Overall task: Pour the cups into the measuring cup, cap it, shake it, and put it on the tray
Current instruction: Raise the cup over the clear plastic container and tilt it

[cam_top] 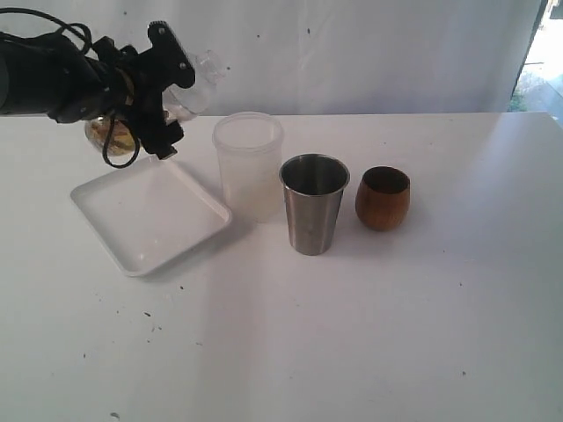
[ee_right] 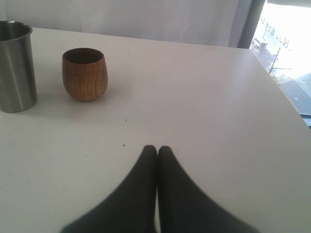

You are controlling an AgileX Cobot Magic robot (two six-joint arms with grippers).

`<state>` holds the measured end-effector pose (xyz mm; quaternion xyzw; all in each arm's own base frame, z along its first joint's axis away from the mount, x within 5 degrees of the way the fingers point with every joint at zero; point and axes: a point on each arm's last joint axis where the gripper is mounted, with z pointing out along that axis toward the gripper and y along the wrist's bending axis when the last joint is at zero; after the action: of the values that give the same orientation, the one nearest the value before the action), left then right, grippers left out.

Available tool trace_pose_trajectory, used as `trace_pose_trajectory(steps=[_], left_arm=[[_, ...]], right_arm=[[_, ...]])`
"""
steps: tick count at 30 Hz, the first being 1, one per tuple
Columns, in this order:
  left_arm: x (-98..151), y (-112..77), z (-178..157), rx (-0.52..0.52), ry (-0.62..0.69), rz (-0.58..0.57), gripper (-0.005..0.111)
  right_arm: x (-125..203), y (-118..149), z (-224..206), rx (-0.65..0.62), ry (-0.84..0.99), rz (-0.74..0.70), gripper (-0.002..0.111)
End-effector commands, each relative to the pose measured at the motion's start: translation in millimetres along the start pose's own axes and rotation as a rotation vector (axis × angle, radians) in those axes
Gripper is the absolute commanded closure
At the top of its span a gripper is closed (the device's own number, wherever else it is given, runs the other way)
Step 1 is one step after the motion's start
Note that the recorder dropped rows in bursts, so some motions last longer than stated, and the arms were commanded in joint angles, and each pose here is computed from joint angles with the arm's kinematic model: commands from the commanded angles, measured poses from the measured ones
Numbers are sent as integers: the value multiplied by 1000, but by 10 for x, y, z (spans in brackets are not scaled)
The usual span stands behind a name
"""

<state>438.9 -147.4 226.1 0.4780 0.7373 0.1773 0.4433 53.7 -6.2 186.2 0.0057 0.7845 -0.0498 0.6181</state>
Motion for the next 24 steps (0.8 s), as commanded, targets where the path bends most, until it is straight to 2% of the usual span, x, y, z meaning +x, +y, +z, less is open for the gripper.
trace_pose_trajectory(steps=[1,6,10,15,21,24], left_arm=[[-103,106,-75,-45,-50,83,107],[-87,113,-74,-57,-33,160,107],[-28,134,-75,-73,37,238,107],[-19,147,-77,-85,50,287,107],[-179,44,-103,-99,27,428,107],[-214,22,-110,-103,20,459,107]], right_arm=[[13,5,4,-5,-6,2,108],[13,5,4,-5,-6,2,108],[13,5,4,-5,-6,2,108],[13,5,4,-5,-6,2,108],[13,5,4,-5,-6,4,108],[13,5,4,-5,-6,4,108]])
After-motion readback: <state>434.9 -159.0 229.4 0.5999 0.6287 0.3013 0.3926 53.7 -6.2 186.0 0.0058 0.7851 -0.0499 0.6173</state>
